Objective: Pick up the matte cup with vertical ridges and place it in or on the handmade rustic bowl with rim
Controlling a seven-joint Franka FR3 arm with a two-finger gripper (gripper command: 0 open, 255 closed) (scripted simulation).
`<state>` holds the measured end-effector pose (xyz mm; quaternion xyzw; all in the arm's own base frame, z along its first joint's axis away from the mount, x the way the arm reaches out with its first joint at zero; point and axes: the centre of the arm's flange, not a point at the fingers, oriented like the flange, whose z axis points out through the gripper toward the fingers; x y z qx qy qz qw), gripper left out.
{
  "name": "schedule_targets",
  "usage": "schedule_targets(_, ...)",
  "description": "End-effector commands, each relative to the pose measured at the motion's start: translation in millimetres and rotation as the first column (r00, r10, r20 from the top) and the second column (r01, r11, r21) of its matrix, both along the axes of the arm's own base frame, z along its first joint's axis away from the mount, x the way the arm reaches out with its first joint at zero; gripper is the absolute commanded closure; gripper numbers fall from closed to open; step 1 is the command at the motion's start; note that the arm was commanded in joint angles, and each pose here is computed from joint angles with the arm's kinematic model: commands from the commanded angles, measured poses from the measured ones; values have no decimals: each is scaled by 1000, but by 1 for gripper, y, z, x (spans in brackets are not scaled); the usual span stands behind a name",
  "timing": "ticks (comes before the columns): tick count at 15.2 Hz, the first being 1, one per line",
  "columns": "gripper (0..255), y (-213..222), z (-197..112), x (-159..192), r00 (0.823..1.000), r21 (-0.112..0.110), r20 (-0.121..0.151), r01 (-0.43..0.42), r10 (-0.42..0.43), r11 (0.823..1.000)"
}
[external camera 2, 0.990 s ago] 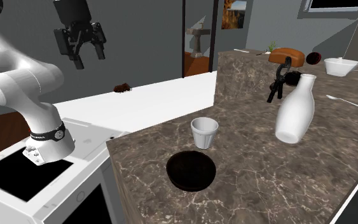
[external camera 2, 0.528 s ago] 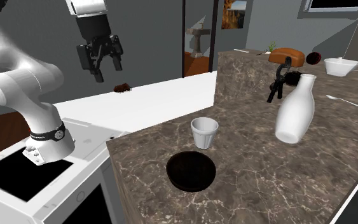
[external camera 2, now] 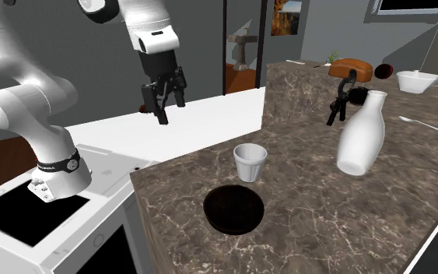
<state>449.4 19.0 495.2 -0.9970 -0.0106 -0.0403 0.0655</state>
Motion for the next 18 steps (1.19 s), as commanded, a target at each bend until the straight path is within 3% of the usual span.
schedule_targets(1, 0, 3, -14, 23, 1000, 7, 3, 4, -4, 1000)
schedule_targets(16, 0, 31, -114, 186, 999, 58, 17, 33, -34, 998)
schedule_targets(18, 0, 32, -124, 187, 999, 58, 17, 33, -34, 998)
